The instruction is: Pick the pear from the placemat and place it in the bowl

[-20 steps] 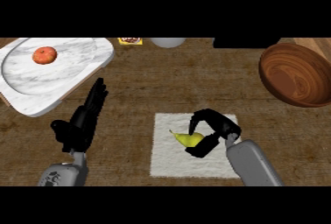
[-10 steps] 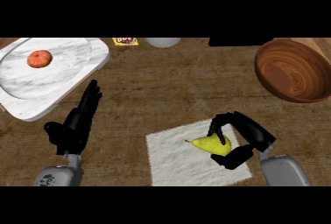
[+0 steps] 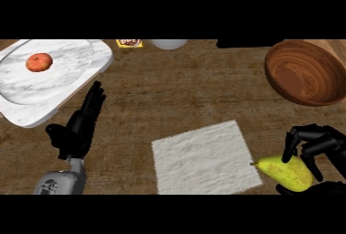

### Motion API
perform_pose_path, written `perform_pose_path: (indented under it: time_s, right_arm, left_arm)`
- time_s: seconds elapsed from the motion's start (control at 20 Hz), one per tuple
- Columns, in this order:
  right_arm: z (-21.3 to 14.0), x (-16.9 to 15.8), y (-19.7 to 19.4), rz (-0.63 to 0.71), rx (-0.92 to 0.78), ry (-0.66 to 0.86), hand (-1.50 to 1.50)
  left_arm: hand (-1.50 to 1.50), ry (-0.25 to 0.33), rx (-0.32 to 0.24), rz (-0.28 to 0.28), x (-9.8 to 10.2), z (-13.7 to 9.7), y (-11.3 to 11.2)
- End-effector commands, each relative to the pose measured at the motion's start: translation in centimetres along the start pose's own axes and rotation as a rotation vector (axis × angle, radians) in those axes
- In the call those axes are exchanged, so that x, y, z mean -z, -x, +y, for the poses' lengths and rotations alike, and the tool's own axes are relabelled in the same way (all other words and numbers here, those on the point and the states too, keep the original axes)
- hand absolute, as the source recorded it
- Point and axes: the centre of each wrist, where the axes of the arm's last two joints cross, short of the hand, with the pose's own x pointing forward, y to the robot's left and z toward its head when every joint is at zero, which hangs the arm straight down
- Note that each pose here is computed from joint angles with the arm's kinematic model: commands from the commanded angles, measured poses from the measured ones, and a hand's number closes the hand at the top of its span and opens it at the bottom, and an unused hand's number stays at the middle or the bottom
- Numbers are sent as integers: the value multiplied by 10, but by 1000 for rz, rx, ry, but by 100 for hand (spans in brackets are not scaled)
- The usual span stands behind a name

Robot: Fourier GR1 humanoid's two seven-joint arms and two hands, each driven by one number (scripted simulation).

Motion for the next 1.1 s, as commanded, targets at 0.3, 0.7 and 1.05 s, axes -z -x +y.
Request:
perform_pose_path:
  time_s: [0.3,0.7,1.05]
  right_arm:
    - [-63,-21,-108,1,-217,186,150]
    - [-99,29,-127,82,-213,287,150]
    - [-129,60,-100,182,-251,312,150]
  left_arm:
    - [0,29,-17,-8,4,-13,-11]
    - [0,52,12,-17,15,-3,-4]
    - [0,33,-7,-20,-8,-11,-20]
